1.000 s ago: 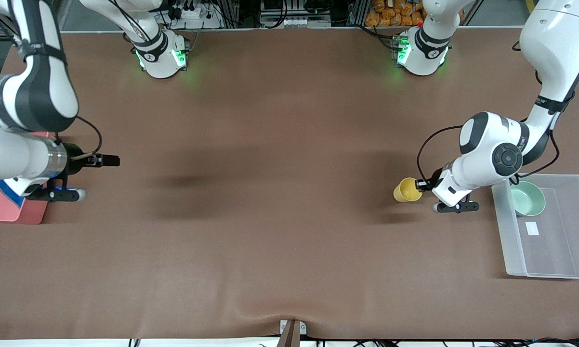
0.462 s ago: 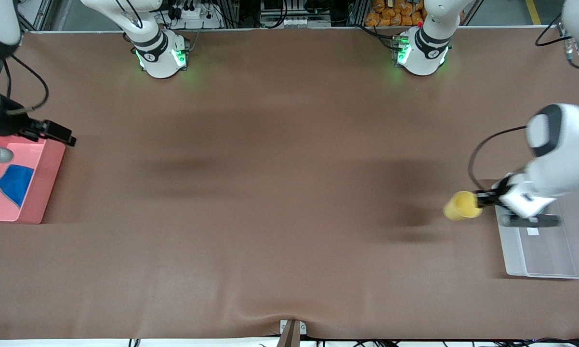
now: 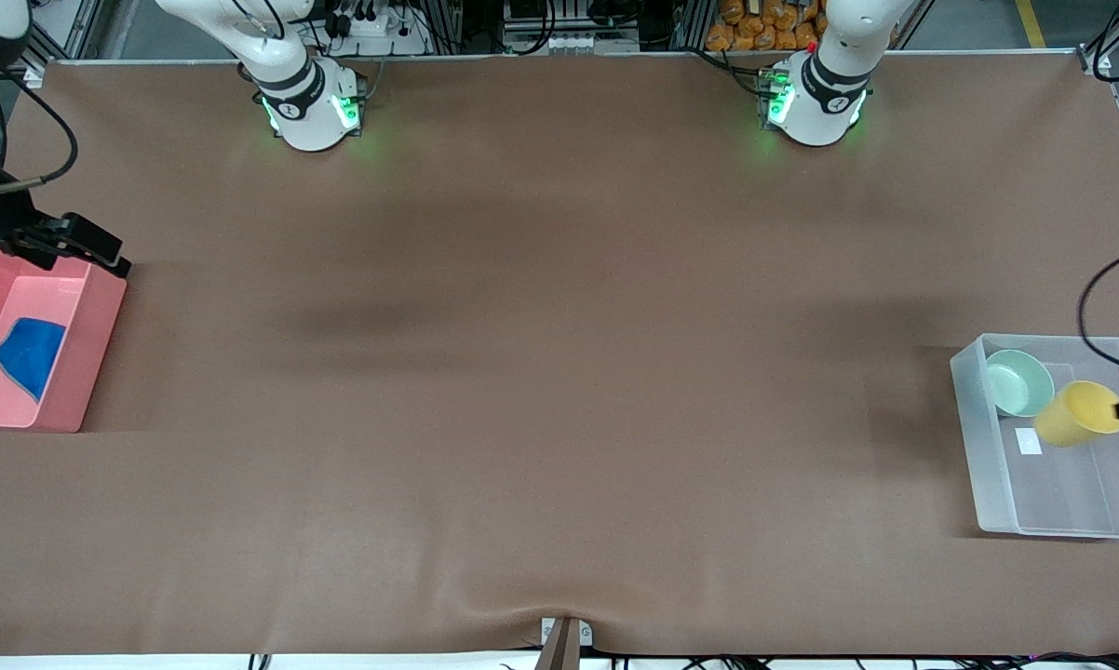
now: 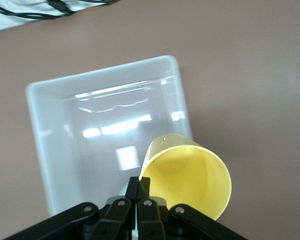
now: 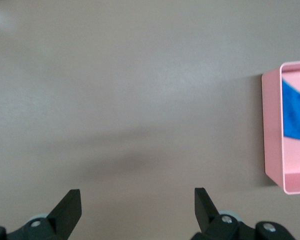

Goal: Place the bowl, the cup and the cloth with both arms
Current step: 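Lower the yellow cup into the clear bin and open the left gripper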

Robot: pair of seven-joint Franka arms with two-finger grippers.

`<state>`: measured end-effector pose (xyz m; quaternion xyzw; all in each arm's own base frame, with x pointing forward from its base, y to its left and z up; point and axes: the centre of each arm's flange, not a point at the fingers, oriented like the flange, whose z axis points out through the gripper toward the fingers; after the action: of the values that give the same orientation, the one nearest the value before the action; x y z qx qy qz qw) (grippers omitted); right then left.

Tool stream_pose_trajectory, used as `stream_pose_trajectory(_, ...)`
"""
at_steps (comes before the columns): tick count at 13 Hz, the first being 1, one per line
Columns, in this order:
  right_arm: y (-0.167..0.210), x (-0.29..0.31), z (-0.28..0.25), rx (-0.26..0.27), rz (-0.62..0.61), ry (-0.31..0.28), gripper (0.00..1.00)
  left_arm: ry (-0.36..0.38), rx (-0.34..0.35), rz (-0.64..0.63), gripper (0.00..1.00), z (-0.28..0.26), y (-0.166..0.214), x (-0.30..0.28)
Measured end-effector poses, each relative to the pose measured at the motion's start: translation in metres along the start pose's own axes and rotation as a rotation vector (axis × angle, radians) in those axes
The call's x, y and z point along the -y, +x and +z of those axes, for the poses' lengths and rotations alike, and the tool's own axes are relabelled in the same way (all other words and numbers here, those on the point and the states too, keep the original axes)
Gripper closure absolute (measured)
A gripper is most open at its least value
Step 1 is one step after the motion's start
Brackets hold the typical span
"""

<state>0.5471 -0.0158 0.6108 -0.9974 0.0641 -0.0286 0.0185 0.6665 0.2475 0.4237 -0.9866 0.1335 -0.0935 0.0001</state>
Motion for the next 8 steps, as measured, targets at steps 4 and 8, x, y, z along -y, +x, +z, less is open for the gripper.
stream_pose_trajectory(4, 0.003, 0.006, -0.014, -0.031, -0.011, 0.003, 0.0, 0.001, -0.054, 0.062, 0.98, 0.042, -0.007, 0.05)
stream_pose_trajectory(8, 0.014, 0.007, -0.015, -0.045, -0.013, 0.003, 0.0, 0.039, -0.127, 0.149, 0.98, 0.089, -0.015, 0.075)
